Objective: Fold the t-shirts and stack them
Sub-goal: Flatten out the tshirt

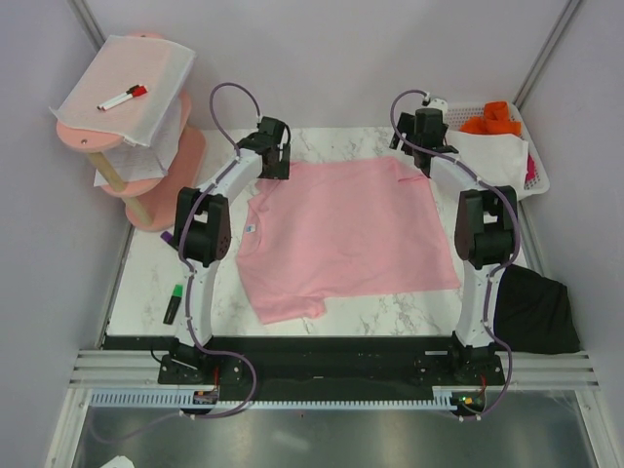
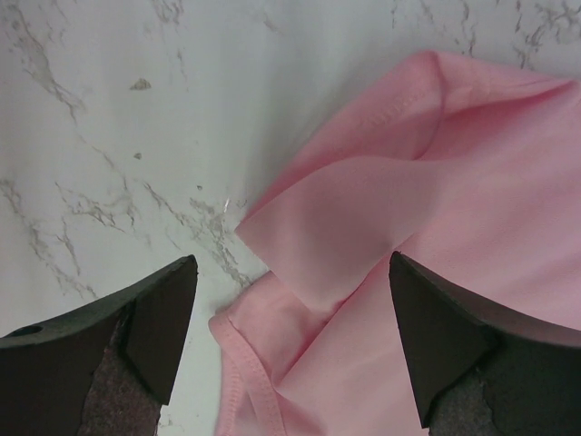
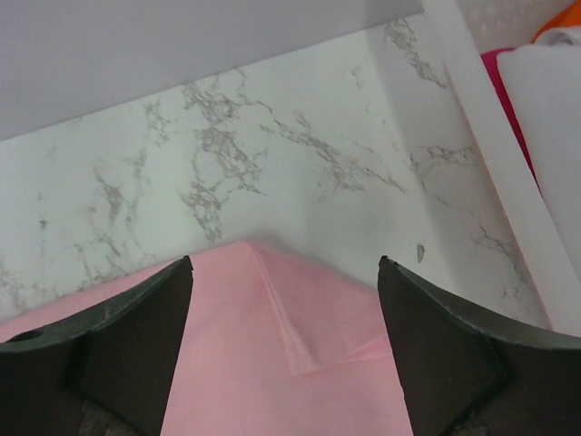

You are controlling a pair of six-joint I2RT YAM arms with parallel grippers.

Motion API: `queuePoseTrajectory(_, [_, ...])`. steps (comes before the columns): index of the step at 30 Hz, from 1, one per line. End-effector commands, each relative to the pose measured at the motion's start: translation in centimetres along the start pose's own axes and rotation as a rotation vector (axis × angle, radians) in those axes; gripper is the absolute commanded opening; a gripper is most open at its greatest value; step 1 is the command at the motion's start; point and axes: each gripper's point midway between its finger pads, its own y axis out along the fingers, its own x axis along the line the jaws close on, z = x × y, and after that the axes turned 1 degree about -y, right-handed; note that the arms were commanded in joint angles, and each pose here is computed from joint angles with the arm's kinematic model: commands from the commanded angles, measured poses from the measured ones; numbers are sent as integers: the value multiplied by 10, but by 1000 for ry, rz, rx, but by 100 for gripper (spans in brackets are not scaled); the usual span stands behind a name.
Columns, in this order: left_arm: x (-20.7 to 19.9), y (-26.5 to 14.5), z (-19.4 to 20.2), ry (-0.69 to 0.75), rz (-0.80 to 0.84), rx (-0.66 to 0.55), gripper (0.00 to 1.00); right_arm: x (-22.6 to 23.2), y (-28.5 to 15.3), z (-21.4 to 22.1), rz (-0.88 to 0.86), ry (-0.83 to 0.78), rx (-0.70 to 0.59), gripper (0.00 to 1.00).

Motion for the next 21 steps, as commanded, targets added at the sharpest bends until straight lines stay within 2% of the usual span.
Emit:
queuePoseTrajectory(1, [-7, 8, 2, -63, 27, -9, 92, -16, 13, 18, 25, -26, 69, 89])
queuePoseTrajectory(7, [-3, 14, 10, -78, 11, 3, 92, -16, 28, 48, 27, -68, 184, 84])
queuePoseTrajectory(8, [-3, 16, 12, -77, 11, 6, 92, -16, 28, 53, 25, -69, 193, 81])
queuePoseTrajectory(12, [-2, 17, 13, -77, 9, 10, 91, -13, 32, 63, 20, -73, 210, 80])
queuePoseTrajectory(14, [1, 19, 13, -84, 4, 12, 91, -12, 31, 66, 19, -75, 217, 76])
queuePoseTrajectory(21, [4, 24, 16, -93, 2, 21, 91, -7, 25, 66, 34, -115, 217, 75])
